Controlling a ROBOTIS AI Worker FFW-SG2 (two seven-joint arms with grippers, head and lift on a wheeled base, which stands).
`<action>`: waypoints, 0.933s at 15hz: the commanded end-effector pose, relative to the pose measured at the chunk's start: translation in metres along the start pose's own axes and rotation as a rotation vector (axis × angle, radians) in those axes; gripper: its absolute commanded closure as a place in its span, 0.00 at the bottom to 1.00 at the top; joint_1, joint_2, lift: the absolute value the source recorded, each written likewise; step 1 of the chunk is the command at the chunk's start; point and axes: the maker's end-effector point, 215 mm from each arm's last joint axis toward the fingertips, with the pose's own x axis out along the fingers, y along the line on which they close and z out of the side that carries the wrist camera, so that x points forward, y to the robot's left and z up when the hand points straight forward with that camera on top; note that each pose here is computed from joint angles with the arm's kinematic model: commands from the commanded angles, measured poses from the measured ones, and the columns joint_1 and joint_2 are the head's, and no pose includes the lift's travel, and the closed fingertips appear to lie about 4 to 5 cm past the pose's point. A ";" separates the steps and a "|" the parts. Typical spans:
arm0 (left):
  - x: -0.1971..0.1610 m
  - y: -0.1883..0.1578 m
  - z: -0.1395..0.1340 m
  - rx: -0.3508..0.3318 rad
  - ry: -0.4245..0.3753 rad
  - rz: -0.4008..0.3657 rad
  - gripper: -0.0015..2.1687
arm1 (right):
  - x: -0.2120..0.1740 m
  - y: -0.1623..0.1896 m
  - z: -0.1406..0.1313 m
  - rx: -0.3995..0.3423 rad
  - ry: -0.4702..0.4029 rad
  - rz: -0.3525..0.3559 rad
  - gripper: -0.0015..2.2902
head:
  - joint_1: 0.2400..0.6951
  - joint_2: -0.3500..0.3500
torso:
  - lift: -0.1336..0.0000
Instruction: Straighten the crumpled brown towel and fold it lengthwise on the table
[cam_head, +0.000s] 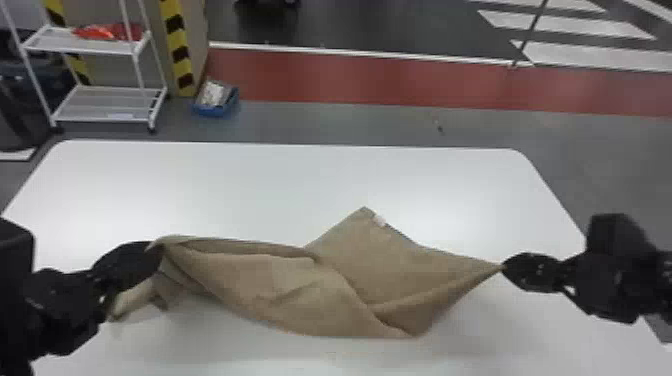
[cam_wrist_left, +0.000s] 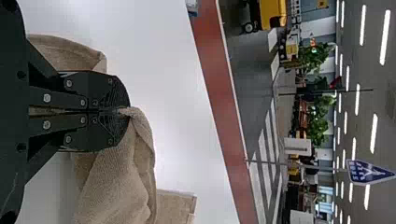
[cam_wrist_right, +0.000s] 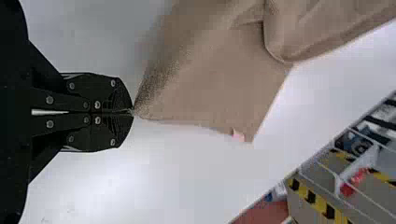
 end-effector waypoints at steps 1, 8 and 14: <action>-0.006 0.015 -0.014 -0.064 0.063 0.031 0.51 | -0.046 -0.047 0.002 0.048 -0.070 -0.118 0.90 | 1.00 0.26 | 0.10; 0.001 0.025 0.010 0.035 -0.047 -0.115 0.41 | -0.066 -0.066 -0.036 0.108 -0.011 -0.188 0.90 | 1.00 0.13 | 0.10; 0.029 0.001 -0.038 0.021 0.030 -0.177 0.41 | -0.022 -0.012 -0.085 0.053 0.217 -0.063 0.90 | 1.00 0.10 | 0.10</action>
